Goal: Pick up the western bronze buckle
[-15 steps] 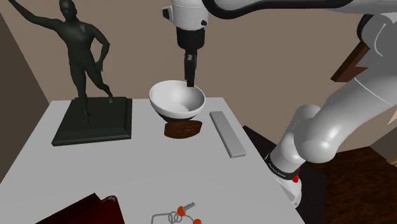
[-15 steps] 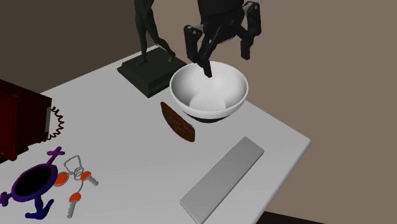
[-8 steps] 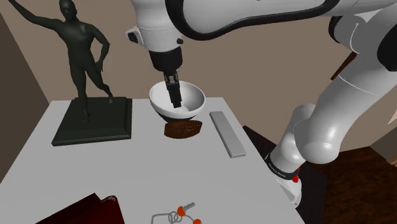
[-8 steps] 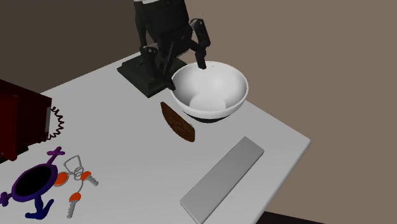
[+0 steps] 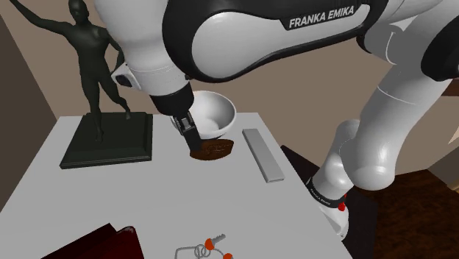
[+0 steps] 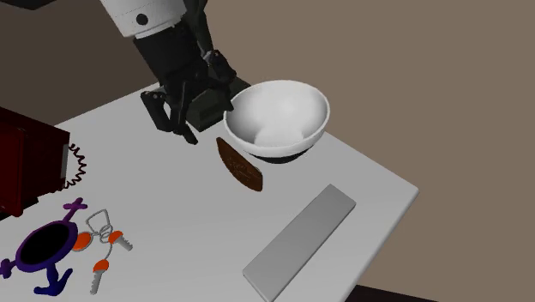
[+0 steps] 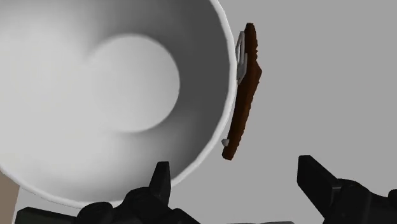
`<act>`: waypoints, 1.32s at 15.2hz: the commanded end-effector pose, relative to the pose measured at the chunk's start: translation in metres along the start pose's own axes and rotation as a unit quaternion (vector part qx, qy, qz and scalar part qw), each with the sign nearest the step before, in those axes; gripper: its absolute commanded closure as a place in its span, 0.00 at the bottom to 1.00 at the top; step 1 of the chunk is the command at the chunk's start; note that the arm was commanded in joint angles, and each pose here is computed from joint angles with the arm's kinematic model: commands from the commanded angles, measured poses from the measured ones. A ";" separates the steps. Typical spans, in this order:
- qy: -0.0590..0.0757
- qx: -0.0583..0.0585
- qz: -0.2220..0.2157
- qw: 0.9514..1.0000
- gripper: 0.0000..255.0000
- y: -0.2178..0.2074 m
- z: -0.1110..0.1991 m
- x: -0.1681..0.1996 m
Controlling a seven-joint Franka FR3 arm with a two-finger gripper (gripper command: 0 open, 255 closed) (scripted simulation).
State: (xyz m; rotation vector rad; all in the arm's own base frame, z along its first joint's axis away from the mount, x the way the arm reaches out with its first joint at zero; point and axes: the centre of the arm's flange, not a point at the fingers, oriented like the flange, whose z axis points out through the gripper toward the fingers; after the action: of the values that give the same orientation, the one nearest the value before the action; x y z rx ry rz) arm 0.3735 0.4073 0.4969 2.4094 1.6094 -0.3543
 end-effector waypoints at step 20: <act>-0.005 0.002 -0.002 1.000 1.00 -0.001 0.021 0.006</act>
State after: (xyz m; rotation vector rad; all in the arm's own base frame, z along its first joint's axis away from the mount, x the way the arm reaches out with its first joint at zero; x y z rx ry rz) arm 0.3734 0.4073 0.4713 2.4046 1.6111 -0.3679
